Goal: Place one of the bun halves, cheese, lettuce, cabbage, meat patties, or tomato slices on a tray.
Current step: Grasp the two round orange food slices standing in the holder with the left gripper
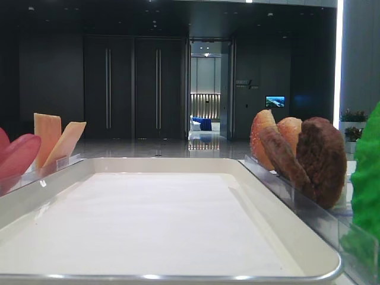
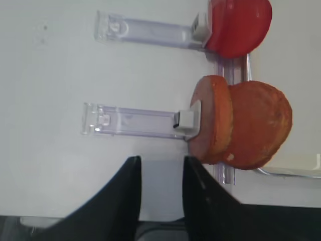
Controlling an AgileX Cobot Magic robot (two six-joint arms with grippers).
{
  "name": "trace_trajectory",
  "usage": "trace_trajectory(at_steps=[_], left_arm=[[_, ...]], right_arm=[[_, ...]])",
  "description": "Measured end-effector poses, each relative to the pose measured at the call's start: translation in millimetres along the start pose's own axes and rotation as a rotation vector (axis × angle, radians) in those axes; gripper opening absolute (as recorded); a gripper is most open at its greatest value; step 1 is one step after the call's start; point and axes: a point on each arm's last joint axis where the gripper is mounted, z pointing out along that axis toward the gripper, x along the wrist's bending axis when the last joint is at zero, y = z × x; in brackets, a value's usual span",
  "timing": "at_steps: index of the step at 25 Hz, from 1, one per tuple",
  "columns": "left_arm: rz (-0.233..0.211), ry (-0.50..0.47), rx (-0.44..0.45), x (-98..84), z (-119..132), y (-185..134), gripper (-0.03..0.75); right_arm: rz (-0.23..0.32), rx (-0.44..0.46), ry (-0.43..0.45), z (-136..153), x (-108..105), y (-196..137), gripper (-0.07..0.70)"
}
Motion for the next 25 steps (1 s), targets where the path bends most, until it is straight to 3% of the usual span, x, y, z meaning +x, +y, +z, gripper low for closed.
trace_trajectory(at_steps=[6,11,15,20,25], left_arm=[[-0.006,0.03,0.206,-4.1,30.0,44.2,0.29],[-0.011,0.065,0.39,-3.0,59.5,56.9,0.343],[-0.019,0.059,0.417,-4.6,65.7,64.3,0.347],[-0.06,-0.034,0.378,-17.5,58.9,78.4,0.348],[-0.011,-0.041,0.43,-50.3,67.4,81.2,0.348]], right_arm=[[0.0,0.0,0.0,0.0,0.0,0.0,0.445],[0.0,0.0,0.0,0.0,0.0,0.0,0.445],[0.0,0.0,0.0,0.0,0.0,0.0,0.445],[0.0,0.0,0.0,0.0,0.0,0.0,0.445],[0.0,0.0,0.0,0.0,0.0,0.0,0.445]])
